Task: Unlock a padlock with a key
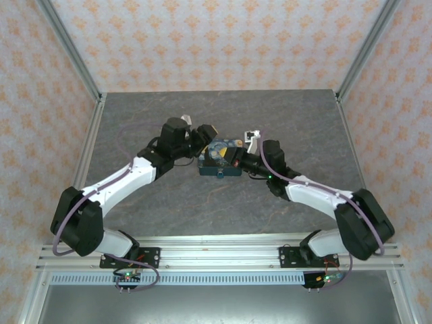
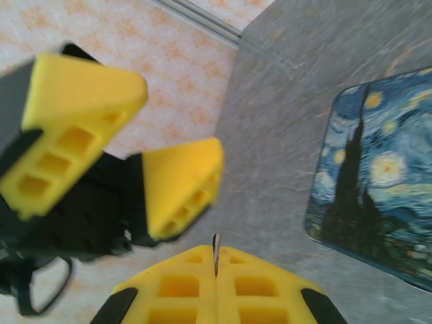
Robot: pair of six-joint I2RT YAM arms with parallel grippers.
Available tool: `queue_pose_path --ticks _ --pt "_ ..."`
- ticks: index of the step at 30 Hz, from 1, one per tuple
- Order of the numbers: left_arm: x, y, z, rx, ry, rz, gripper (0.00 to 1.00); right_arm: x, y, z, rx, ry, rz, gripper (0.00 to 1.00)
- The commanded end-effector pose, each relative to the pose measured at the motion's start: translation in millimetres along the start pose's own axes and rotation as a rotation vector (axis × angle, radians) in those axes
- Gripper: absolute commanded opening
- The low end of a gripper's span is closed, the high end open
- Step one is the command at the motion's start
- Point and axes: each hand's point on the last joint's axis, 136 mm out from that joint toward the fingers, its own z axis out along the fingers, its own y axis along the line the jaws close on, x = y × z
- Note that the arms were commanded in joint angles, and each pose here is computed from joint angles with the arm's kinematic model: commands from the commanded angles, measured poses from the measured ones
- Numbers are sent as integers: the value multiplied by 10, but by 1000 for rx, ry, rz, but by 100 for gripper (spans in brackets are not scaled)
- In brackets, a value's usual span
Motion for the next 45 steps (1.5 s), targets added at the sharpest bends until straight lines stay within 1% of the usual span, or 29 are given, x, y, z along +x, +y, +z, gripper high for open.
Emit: queue_pose_path --ticks 1,5,9,13,16,22,35,45 --pt "70 58 -181 -120 78 43 63 69 -244 -125 184 55 -198 0" --pt "181 20 -180 -152 170 10 62 31 -318 -193 246 43 -318 0" --pt "275 2 -117 -154 234 -66 59 7 -284 -215 272 19 -460 0" --pt "341 22 -56 -181 272 -101 55 35 -159 -200 283 -9 -596 0" --pt "381 42 -8 -197 289 -117 51 49 -99 -177 289 -17 -646 0" --pt "480 33 108 -207 320 -127 48 39 -29 -168 288 -32 -685 0" --pt "688 37 310 -222 367 -129 42 -23 61 -156 274 -56 -694 0" --pt "749 56 354 -230 379 -130 30 -26 44 -131 277 -58 -689 0"
